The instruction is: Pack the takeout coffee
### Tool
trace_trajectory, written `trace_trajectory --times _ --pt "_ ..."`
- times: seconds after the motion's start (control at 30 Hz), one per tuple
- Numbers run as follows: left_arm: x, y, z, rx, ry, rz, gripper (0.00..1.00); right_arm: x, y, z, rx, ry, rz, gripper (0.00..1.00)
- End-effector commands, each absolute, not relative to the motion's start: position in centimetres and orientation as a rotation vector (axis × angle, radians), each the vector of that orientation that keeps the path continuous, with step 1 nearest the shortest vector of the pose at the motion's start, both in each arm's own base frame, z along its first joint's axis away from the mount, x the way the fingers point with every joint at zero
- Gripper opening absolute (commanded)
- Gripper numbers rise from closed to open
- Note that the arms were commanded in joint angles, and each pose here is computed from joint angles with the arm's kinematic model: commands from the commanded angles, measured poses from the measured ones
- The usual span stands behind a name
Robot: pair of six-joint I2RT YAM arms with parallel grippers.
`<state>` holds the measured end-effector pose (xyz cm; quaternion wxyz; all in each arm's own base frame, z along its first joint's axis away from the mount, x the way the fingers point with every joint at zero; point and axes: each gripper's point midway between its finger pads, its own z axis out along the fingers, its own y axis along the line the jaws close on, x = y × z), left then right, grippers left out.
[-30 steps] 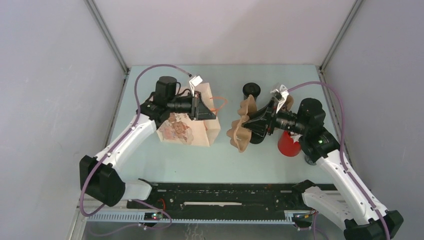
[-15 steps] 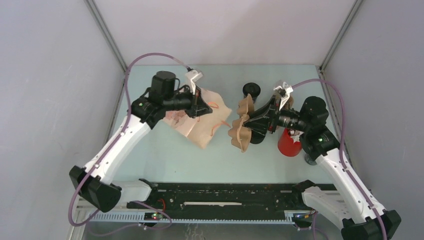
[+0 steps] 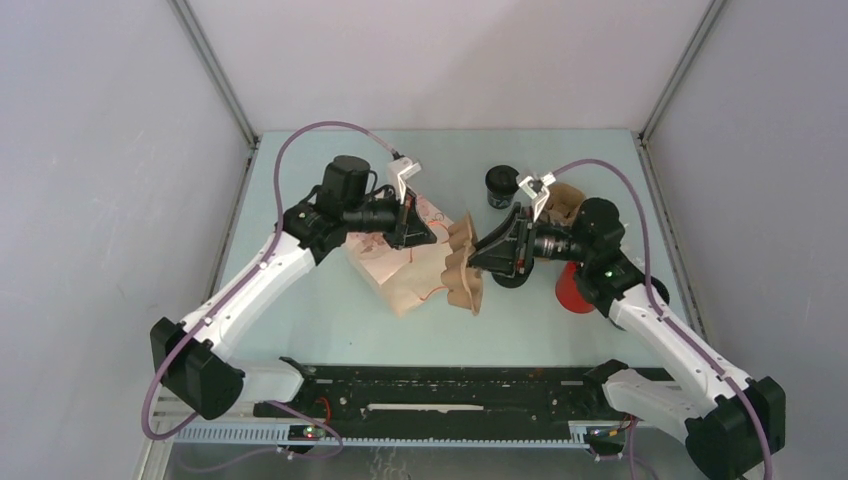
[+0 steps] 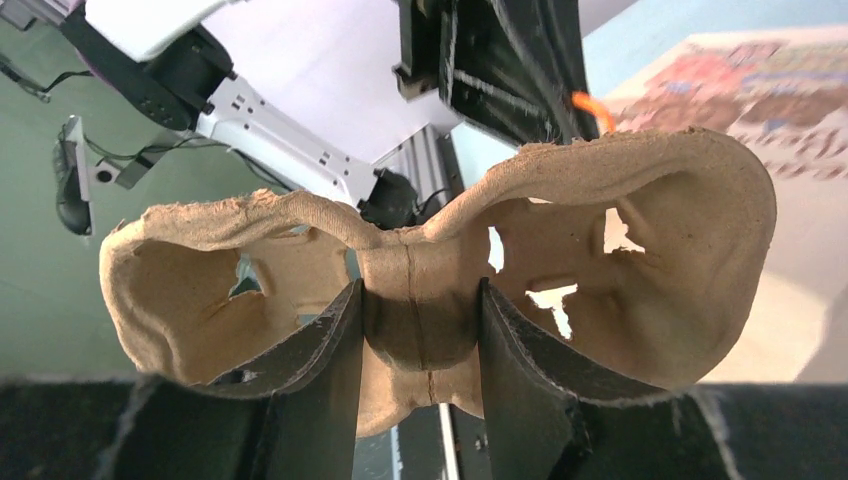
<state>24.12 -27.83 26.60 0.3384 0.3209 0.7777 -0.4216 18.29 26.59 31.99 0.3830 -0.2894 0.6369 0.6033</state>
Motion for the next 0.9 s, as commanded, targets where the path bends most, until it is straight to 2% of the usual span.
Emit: trace_trajectory --times 0.0,0.2,0.4,0.53,0.7,0.87 --pt "23.9 -27.9 28.7 0.836 1.924 -1.125 0.0 16.8 27.5 31.7 -0.727 1.609 1.658 0.32" --pt "23.9 -28.0 30.2 0.804 1.874 -1.2 0.0 16.6 28.1 28.4 -0.685 1.644 1.688 0.32" --pt "23.6 -27.9 30.2 0.798 1.863 -1.215 0.0 18.0 29.3 28.0 -0.711 1.598 1.721 0.32" --pt "23.5 -27.8 30.4 0.787 1.857 -1.212 0.0 16.5 30.7 25.4 -0.763 1.7 1.779 0.32" --pt "23.4 -27.5 31.1 0.776 1.824 -1.217 0.0 13.6 32.1 20.7 -0.904 1.835 1.664 0.32" --pt "23.2 -27.4 31.5 0.771 1.81 -1.236 0.0 13.8 31.6 17.7 -0.95 1.905 1.455 0.32"
